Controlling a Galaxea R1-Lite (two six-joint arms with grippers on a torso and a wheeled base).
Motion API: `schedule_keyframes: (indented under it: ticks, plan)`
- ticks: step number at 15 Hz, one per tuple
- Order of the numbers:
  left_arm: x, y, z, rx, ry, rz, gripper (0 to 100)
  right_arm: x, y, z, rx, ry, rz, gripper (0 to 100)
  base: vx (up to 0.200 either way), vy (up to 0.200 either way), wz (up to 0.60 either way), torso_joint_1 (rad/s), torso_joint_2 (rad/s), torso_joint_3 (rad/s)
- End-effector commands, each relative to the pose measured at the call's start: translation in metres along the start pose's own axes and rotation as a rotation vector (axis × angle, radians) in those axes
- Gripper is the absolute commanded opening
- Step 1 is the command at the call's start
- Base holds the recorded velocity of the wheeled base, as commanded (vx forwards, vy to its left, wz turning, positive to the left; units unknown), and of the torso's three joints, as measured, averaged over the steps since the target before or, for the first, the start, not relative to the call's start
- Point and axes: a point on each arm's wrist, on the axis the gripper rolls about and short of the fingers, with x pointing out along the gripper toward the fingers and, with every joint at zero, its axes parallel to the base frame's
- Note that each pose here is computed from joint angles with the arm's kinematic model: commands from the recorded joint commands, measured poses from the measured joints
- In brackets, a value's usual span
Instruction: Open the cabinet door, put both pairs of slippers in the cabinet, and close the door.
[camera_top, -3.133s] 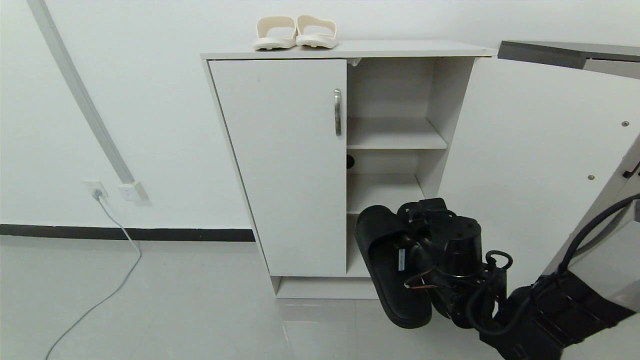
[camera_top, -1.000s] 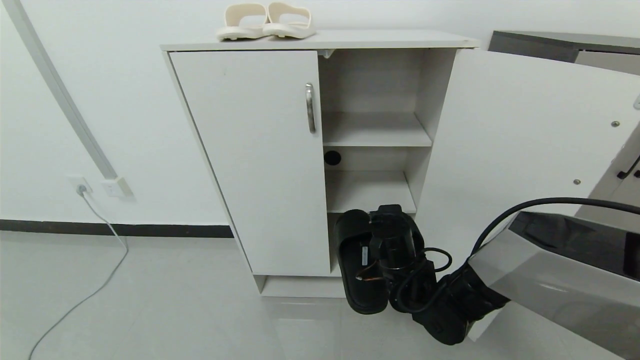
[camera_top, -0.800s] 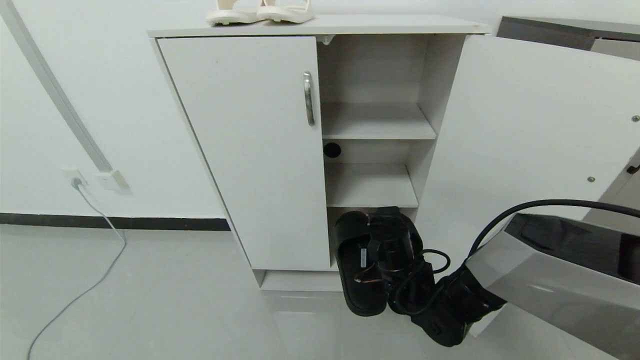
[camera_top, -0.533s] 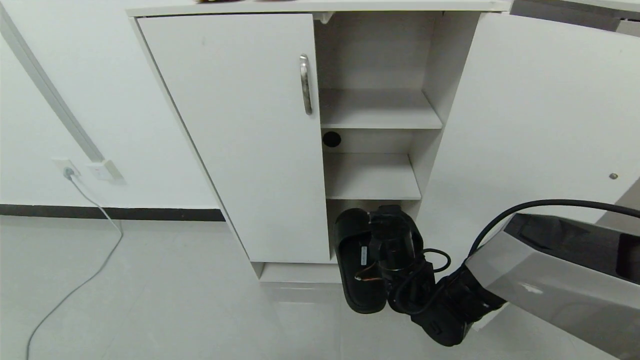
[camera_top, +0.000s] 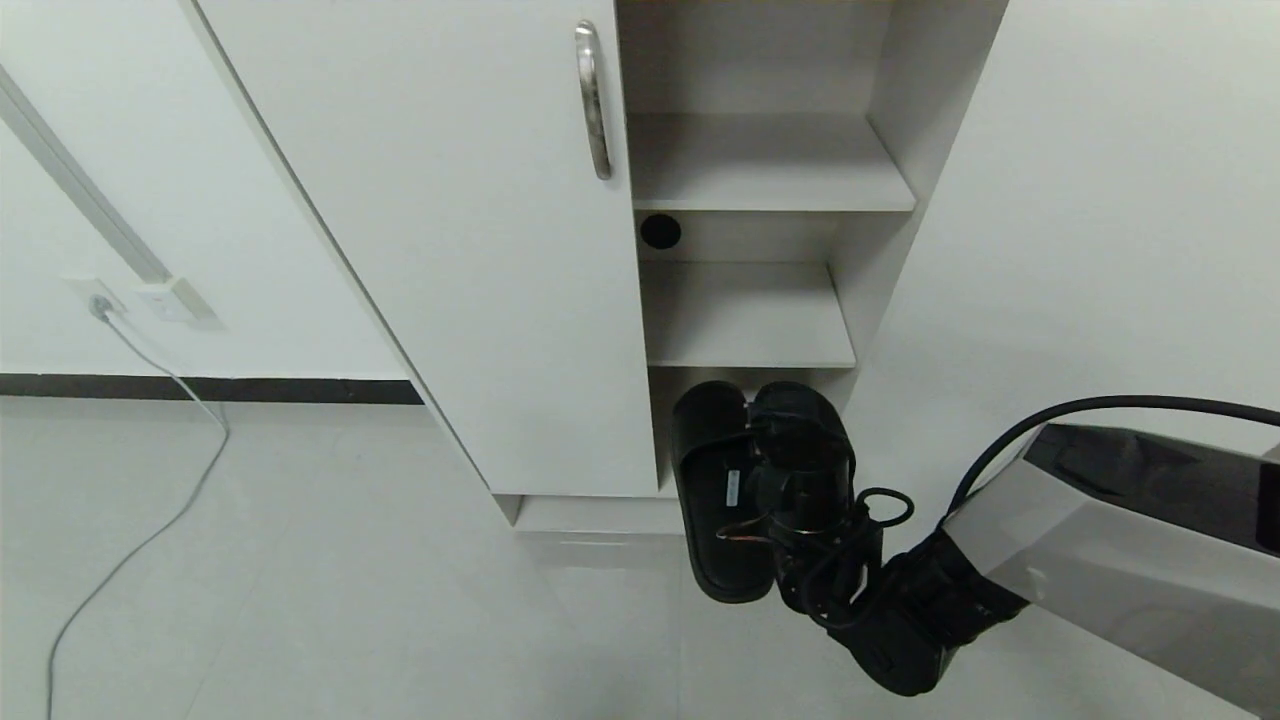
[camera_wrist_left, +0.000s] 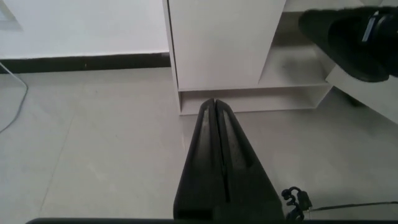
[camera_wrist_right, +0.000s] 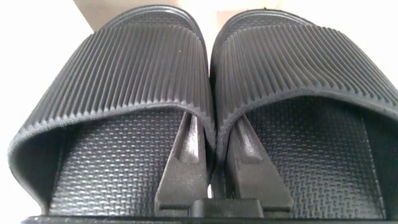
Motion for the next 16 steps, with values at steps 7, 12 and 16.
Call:
schedule_keyframes:
  ticks: [7,12,16]
  plan:
    - [0.000,0.000,0.000,0.000,0.002,0.000,0,-0.008,-0.006,0.023,0.009,-0.130,-0.017,0,0.000,0.000,0.00,0.004,0.00,-0.130]
    - [0.000,0.000,0.000,0.000,0.002,0.000,0,-0.009,-0.006,0.028,0.020,-0.145,-0.017,0,0.120,0.000,0.00,0.000,0.00,-0.002]
    - [0.000,0.000,0.000,0.000,0.002,0.000,0,-0.010,-0.006,0.029,0.020,-0.145,-0.017,0,0.200,0.000,0.00,-0.001,0.00,-0.001]
